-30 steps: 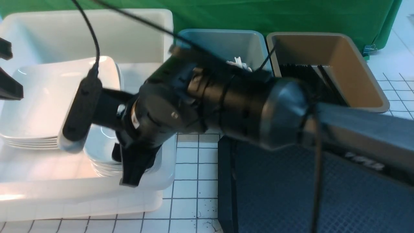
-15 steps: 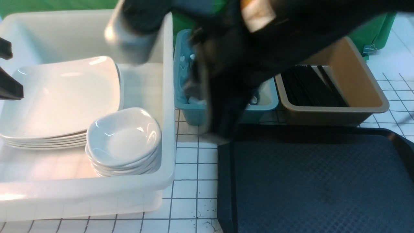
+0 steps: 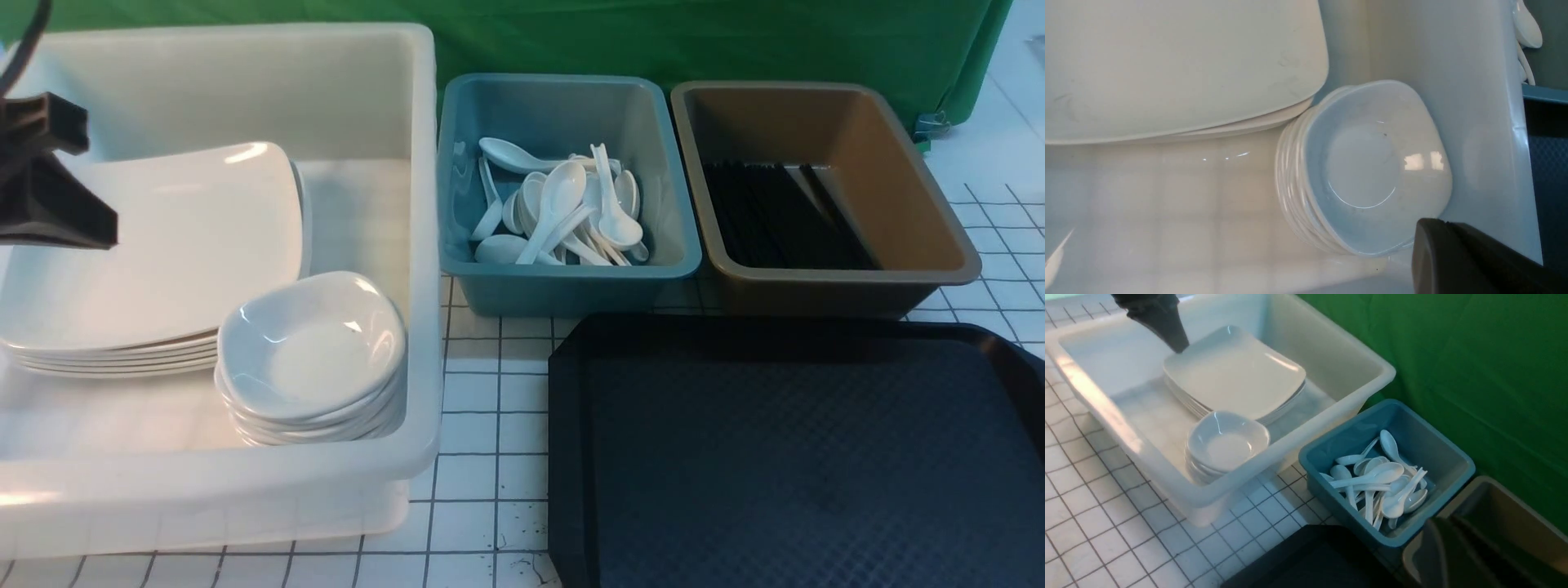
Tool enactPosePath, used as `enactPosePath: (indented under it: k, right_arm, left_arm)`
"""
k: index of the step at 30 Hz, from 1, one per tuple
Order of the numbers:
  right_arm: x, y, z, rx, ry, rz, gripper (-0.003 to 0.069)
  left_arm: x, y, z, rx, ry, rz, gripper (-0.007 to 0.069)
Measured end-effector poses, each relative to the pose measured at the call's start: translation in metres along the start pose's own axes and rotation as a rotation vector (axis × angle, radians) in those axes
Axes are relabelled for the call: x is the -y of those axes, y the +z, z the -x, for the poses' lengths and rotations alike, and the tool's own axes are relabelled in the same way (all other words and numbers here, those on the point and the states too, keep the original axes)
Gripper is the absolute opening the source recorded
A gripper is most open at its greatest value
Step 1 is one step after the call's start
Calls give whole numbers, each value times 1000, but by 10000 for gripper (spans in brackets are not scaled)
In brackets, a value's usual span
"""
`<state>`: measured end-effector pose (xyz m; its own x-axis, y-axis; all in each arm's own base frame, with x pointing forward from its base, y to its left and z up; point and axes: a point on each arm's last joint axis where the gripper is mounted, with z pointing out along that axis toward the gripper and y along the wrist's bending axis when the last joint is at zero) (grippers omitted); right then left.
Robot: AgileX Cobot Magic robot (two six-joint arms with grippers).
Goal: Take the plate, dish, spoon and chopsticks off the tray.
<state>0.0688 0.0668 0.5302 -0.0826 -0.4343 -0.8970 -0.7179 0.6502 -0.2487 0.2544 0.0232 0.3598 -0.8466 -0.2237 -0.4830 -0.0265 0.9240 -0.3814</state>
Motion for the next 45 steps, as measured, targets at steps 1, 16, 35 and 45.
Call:
enactPosePath:
  k: [1,16,35,45]
  right_arm:
    - [2,-10,-7,13,11,-2,9]
    - [-61,51,-123,287,160,254,8]
    - [-65,63,-123,514,201,236,46]
    - [-65,63,-123,513,197,235,70]
  left_arm:
    - [1,0,0,0,4,-2,20]
    - [4,2,0,5,21,-7,20]
    - [3,2,0,1,29,11,20]
    - [1,2,0,-3,41,33,20]
